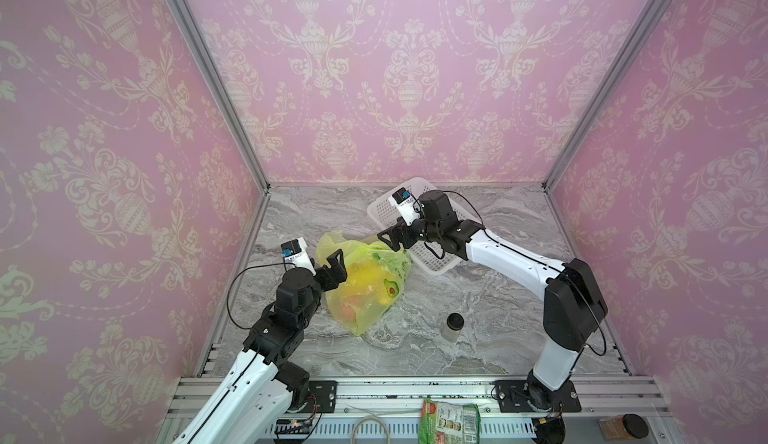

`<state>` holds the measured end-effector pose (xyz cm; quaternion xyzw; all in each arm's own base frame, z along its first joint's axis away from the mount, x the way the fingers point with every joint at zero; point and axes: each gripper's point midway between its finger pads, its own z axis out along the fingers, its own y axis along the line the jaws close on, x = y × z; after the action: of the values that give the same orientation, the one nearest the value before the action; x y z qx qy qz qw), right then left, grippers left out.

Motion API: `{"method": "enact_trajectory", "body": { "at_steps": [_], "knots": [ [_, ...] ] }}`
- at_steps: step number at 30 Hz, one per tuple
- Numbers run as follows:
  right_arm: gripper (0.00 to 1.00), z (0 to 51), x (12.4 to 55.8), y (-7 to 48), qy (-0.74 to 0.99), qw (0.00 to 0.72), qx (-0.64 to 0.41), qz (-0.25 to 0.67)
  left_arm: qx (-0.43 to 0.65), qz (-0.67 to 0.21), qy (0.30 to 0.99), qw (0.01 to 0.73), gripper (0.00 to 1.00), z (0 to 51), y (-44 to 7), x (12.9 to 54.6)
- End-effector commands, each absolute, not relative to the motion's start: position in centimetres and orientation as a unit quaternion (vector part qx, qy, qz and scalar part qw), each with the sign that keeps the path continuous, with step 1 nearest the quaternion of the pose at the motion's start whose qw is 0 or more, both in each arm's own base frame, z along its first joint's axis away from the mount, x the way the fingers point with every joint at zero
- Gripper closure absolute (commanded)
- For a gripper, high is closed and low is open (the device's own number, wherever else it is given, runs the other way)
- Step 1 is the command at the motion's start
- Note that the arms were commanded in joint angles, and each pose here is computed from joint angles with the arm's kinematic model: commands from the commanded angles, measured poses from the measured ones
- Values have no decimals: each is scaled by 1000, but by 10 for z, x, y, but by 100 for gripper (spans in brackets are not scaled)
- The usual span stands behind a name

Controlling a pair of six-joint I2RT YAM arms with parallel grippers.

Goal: Untie the knot of the plastic bag and take out the fruit

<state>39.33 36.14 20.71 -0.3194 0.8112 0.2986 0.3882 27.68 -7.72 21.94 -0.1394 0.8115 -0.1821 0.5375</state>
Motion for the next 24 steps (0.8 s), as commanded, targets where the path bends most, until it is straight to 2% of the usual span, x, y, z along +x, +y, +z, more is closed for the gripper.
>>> {"method": "enact_trajectory", "body": {
  "at_steps": [1,7,8,11,12,13,16,19,24],
  "knots": [
    [7,181,373,370,821,325,-356,306,-86,-159,862,474,3,196,-91,274],
    [22,172,372,371,824,311,-368,299,-85,-143,887,430,1,169,-98,285],
    [33,172,373,370,824,312,-368,296,-88,-144,887,429,3,169,-98,286],
    [86,174,376,369,826,319,-362,292,-90,-151,885,431,15,178,-100,287],
    [97,175,377,368,825,325,-358,292,-91,-149,886,430,16,183,-99,287],
    [100,176,377,367,824,330,-356,292,-95,-145,886,431,15,189,-97,287],
    [100,187,377,362,820,353,-344,291,-102,-149,882,436,1,216,-96,285],
    [100,199,368,357,805,378,-343,302,-96,-164,876,443,1,244,-99,283],
    [100,219,341,353,767,401,-369,338,-101,-129,868,468,1,268,-92,301]
  ]
}}
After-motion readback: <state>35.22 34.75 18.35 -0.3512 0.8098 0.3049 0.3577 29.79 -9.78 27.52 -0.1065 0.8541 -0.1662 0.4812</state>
